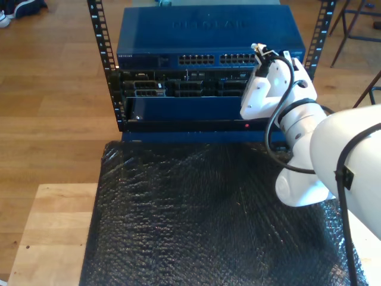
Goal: Grab the cable and plug it in
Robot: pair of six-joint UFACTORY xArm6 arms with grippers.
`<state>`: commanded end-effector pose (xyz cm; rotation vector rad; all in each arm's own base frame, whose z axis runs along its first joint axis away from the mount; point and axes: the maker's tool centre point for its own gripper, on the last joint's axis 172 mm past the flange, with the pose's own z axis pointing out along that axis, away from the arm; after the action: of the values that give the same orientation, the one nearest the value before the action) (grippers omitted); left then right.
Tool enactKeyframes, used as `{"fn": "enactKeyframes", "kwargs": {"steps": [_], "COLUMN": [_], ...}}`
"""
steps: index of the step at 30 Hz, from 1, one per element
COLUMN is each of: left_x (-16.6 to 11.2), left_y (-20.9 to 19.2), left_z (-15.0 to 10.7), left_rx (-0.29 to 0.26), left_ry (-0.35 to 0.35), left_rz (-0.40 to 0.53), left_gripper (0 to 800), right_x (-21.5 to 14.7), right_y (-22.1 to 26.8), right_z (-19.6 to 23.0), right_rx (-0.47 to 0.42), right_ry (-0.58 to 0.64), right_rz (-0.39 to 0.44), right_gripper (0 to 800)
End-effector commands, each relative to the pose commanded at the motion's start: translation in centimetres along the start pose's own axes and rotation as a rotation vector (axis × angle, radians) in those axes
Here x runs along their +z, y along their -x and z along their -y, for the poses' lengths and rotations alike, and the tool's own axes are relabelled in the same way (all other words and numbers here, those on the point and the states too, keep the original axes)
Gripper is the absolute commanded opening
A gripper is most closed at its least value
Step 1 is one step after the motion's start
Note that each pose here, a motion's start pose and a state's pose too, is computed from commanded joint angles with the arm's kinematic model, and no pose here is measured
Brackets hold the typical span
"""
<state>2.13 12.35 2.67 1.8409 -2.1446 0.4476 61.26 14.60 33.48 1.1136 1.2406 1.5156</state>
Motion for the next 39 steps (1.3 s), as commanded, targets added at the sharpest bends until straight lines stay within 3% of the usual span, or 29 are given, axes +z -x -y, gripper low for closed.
{"fn": "enactKeyframes", "kwargs": {"steps": [24, 39], "left_x": [0.1, 0.1], "left_y": [-0.1, -0.1], "left_z": [0.0, 0.0], "left_rx": [0.000, 0.000], "left_ry": [0.000, 0.000], "left_rz": [-0.002, -0.002], "left_gripper": [800, 800], "right_x": [0.4, 0.0], "right_y": [1.2, 1.6], "right_z": [2.4, 2.5], "right_rx": [-0.014, -0.080], "right_ry": [0.023, 0.052], "right_rz": [0.154, 0.210], "right_gripper": [0, 0]}}
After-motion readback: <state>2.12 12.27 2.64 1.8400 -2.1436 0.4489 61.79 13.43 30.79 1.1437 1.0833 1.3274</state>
